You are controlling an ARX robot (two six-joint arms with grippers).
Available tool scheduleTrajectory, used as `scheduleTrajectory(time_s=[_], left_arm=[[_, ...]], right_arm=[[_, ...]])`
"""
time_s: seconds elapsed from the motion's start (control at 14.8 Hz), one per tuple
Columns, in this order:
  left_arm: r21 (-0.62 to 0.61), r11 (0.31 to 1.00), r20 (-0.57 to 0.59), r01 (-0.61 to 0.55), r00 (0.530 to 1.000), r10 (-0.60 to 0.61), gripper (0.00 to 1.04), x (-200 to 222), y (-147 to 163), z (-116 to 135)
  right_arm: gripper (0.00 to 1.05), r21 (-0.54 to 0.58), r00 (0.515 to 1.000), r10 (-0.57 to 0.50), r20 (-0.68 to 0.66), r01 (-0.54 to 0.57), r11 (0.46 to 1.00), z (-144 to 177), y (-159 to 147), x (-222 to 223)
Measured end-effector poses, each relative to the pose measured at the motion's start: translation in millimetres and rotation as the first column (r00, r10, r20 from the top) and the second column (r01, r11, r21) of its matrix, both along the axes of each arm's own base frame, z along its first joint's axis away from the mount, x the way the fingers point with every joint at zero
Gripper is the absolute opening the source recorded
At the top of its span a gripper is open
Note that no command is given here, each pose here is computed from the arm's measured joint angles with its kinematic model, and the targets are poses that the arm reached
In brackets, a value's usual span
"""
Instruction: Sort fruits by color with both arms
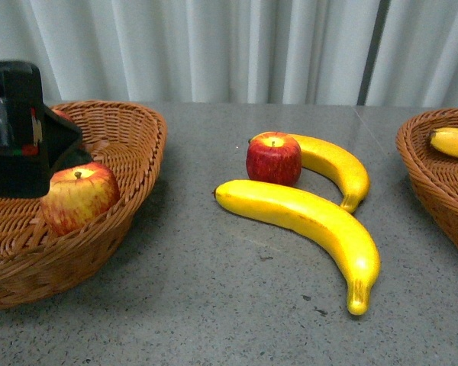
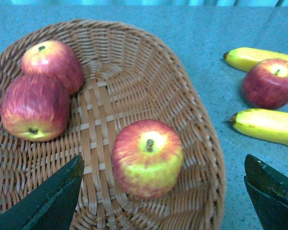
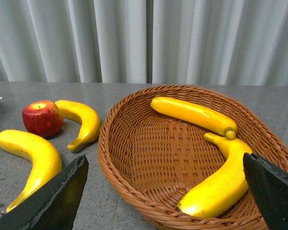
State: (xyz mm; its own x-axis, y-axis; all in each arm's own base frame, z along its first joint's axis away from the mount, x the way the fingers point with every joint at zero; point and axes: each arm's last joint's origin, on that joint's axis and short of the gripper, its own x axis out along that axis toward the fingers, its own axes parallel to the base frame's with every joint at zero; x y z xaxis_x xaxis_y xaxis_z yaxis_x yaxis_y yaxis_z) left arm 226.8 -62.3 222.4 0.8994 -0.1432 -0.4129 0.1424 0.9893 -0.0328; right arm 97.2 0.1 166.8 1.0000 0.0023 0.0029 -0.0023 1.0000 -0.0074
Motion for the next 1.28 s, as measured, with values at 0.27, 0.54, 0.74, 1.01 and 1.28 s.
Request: scheduleTrajectory(time_s=[0.27,0.54,0.74,1.01,1.28], left_arm=[[0.020,0.989,0.037,0.146,0.988,-0.147,0.98,42.7,-44.4,26.5],[0.080,0.965,-0.066,0.249,0.967,-0.244,0.98,123.5,-97.8,-2.9],[0.105,0.943,-0.088,0.316,0.947,-0.308,0.98,153.9,-120.3,-20.5],[0.095,0.918,-0.089,0.385,0.922,-0.378,0.98,172.8,-148.7,-30.6],[0.111,0.902,-0.164,0.418,0.903,-0.398,0.98,176.9,-162.7,-53.9]], right_arm=[[0.98,0.000,1.000,0.000,0.000,0.000,1.000,0.0,0.0,0.0],[0.98,0.000,1.000,0.000,0.000,0.000,1.000,0.0,0.0,0.0],[0.98,0.000,1.000,0.000,0.000,0.000,1.000,0.0,0.0,0.0],[0.98,0.000,1.000,0.000,0.000,0.000,1.000,0.0,0.0,0.0],[0.98,0.000,1.000,0.000,0.000,0.000,1.000,0.0,0.0,0.0]])
